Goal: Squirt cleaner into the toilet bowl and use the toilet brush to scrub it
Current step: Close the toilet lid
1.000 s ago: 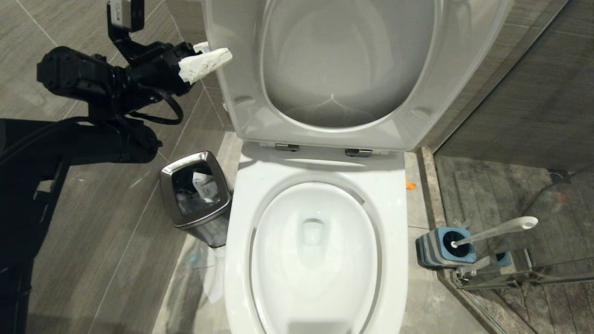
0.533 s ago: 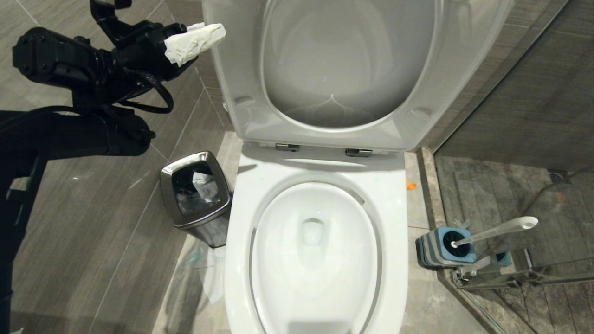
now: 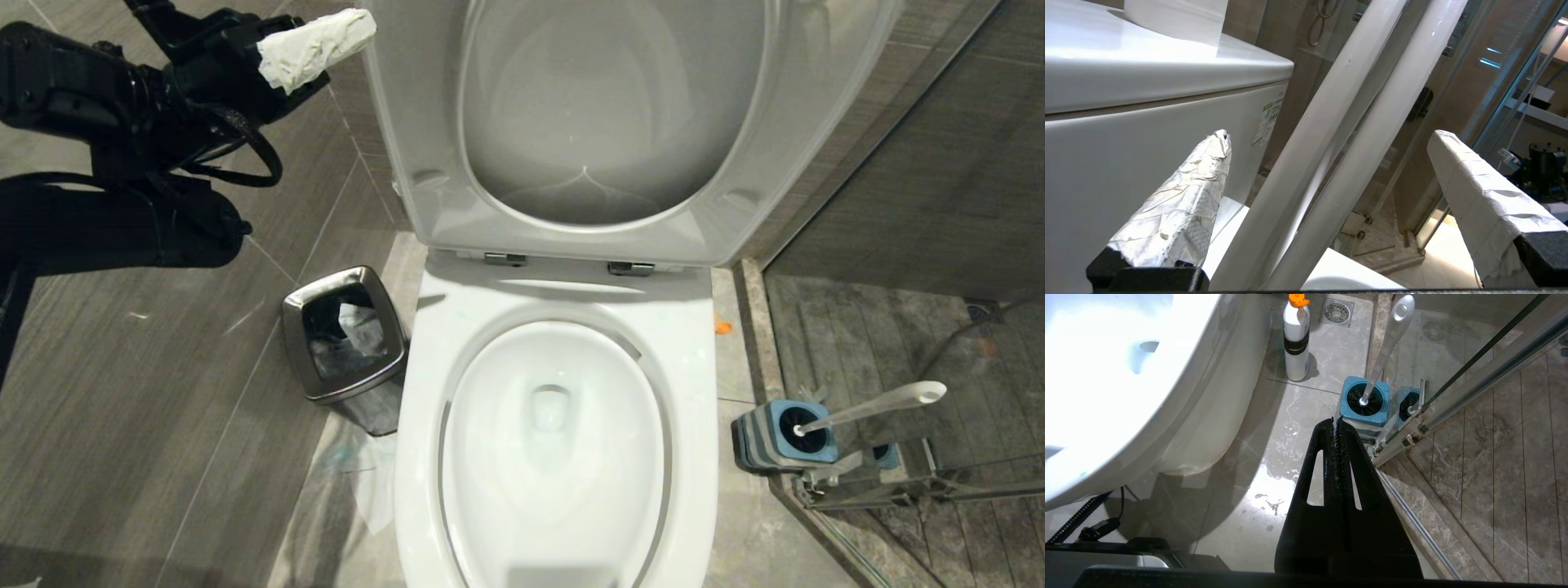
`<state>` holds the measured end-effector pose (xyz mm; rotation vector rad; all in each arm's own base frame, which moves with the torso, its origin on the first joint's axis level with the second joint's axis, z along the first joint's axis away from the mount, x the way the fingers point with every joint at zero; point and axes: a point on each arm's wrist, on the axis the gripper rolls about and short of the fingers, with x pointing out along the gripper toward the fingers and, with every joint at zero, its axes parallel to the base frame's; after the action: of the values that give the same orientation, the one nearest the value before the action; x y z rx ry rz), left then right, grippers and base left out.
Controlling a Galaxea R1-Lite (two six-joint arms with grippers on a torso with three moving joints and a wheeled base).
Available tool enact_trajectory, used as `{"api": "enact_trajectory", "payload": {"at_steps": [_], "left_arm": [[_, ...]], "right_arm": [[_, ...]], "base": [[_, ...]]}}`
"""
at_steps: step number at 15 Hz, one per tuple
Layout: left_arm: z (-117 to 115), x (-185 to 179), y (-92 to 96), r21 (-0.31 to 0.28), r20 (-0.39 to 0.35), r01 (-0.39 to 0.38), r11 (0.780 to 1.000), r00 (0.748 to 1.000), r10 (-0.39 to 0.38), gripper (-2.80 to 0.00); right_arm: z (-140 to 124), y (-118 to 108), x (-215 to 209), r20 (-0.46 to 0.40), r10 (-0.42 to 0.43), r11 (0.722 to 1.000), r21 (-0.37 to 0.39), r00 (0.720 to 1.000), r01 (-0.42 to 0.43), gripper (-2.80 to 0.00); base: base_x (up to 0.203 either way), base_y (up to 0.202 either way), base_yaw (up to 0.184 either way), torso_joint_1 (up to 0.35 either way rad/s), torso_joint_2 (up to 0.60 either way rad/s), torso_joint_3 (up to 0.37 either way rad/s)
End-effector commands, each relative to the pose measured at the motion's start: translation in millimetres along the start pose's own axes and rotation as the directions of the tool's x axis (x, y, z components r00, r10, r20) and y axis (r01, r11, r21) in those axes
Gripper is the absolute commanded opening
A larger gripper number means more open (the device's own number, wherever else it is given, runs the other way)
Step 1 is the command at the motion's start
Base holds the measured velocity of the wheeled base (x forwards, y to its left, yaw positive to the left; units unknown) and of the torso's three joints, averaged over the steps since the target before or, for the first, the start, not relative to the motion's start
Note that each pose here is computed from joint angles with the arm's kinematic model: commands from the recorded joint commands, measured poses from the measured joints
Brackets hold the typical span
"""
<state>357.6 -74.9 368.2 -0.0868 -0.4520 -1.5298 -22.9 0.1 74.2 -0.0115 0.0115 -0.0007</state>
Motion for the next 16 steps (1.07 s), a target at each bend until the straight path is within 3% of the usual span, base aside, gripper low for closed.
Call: {"api": "enact_trajectory", "payload": {"at_steps": [1, 8, 16], "left_arm": [[5, -4, -1.5, 0.022, -0.004, -0.005, 1.0, 1.0, 0.005, 0.0], [18, -26, 0.5, 0.057, -0.01, -0.067, 0.996, 0.998, 0.067, 0.0], [58, -41, -18.8, 0.055, 0.015, -0.125, 0.991, 0.992, 0.124, 0.0]], "right_arm": [[0, 0, 0, -0.001, 0.001, 1.0, -0.001, 1.0, -0.001, -2.8], [0, 0, 0, -0.001, 0.001, 1.0, -0.001, 1.0, -0.001, -2.8], [0, 0, 0, -0.001, 0.001, 1.0, -0.001, 1.0, -0.001, -2.8]], "base": [[0.0, 0.0, 0.0, 0.0, 0.0, 0.0], [0.0, 0.0, 0.0, 0.0, 0.0, 0.0], [0.0, 0.0, 0.0, 0.0, 0.0, 0.0]]}}
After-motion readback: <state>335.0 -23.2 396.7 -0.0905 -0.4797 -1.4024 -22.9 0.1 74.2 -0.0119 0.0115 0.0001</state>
